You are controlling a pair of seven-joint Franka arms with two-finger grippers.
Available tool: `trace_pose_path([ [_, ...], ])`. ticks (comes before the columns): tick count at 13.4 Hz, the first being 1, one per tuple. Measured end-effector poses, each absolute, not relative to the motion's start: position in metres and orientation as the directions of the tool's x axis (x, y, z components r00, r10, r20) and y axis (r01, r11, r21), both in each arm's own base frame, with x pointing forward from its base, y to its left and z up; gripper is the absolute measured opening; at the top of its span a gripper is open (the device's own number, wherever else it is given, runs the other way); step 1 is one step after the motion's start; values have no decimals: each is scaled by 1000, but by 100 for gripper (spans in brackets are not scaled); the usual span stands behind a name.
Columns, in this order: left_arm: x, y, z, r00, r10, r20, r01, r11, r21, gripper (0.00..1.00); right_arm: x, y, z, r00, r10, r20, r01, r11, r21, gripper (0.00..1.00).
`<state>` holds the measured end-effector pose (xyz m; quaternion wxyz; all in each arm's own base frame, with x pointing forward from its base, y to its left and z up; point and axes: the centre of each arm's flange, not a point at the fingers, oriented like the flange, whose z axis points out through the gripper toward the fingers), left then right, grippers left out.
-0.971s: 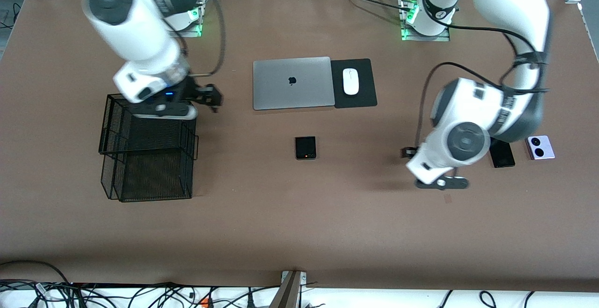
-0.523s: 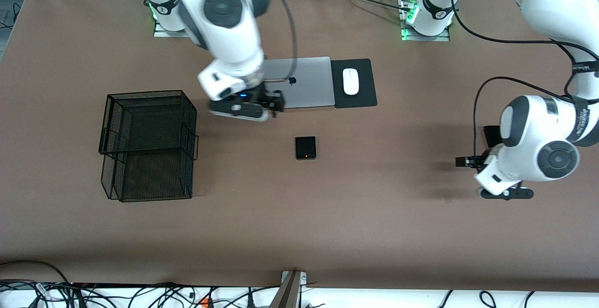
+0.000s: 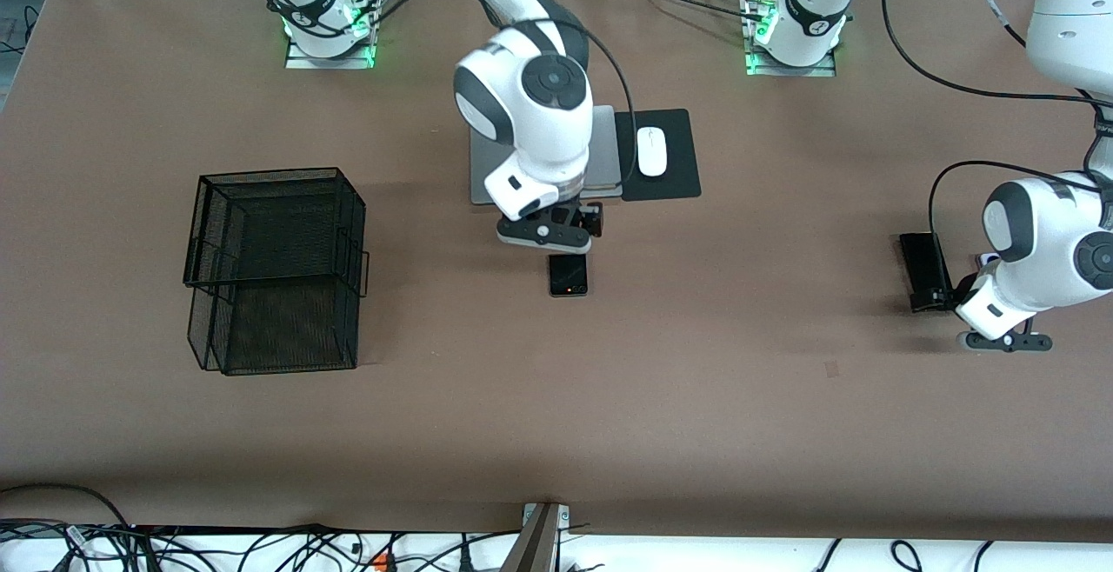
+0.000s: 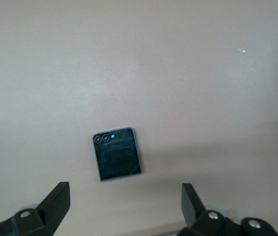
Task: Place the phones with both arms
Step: 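Grasp the flip phone with the right gripper while the left grasps the bar phone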
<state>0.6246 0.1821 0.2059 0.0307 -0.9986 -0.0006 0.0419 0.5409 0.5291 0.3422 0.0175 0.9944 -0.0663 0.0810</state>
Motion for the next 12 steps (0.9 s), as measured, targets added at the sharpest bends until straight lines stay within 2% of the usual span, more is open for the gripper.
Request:
trace_pose_path([
  [6, 589, 193, 170, 991, 30, -128, 25, -999, -40, 100, 553, 539, 254, 974, -106, 198, -104, -994, -19, 100],
  [12, 572, 202, 159, 987, 50, -153, 46, -998, -30, 100, 549, 543, 200, 975, -86, 205, -79, -996, -38, 100],
])
